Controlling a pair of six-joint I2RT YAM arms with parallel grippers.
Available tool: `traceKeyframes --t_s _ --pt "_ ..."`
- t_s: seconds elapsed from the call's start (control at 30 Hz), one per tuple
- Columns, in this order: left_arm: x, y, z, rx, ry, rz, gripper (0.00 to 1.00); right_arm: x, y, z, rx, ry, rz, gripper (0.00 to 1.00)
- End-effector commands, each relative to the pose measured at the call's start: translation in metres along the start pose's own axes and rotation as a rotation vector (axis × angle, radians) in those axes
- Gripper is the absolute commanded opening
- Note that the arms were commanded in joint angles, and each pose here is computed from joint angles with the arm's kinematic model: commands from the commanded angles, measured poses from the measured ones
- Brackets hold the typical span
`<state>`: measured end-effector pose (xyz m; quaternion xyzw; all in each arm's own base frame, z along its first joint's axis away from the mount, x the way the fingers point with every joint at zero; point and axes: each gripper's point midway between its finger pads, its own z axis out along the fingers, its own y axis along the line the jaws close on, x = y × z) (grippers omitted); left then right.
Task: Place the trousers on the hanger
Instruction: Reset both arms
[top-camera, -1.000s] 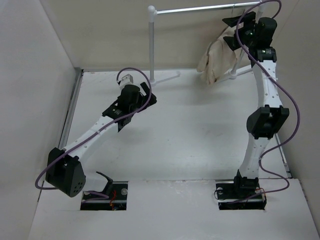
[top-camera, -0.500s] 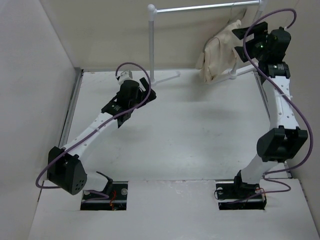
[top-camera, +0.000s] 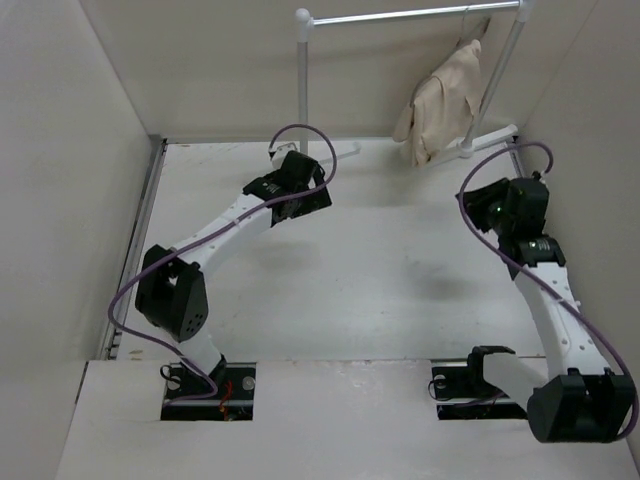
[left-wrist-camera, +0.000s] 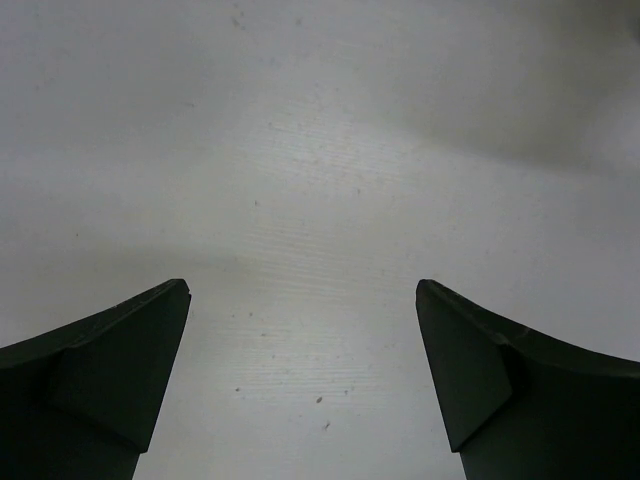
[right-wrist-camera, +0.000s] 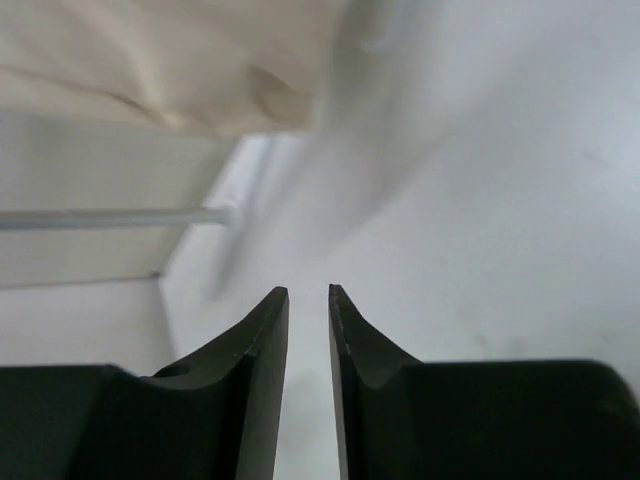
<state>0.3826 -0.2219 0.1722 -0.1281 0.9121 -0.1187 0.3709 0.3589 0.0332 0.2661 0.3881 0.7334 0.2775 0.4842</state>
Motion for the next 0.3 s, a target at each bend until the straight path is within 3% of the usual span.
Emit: traceKeyframes --t_s 0.0,0.07,0.13,0.27 --pt "0.012 0.002 -0.008 -0.059 0.049 0.073 1.00 0.039 -0.068 -0.011 0.194 0.050 -0.120 0.41" --pt "0.019 -0.004 -0.008 -0.052 0.068 0.086 1.00 0.052 -0.082 -0.024 0.221 0.051 -0.150 0.64" --pt "0.025 -0.012 -0.010 -0.038 0.076 0.100 1.00 0.056 -0.087 -0.036 0.226 0.037 -0.172 0.79" --pt "0.036 -0.022 -0.017 -0.036 0.091 0.121 1.00 0.062 -0.089 -0.042 0.213 0.059 -0.218 0.88"
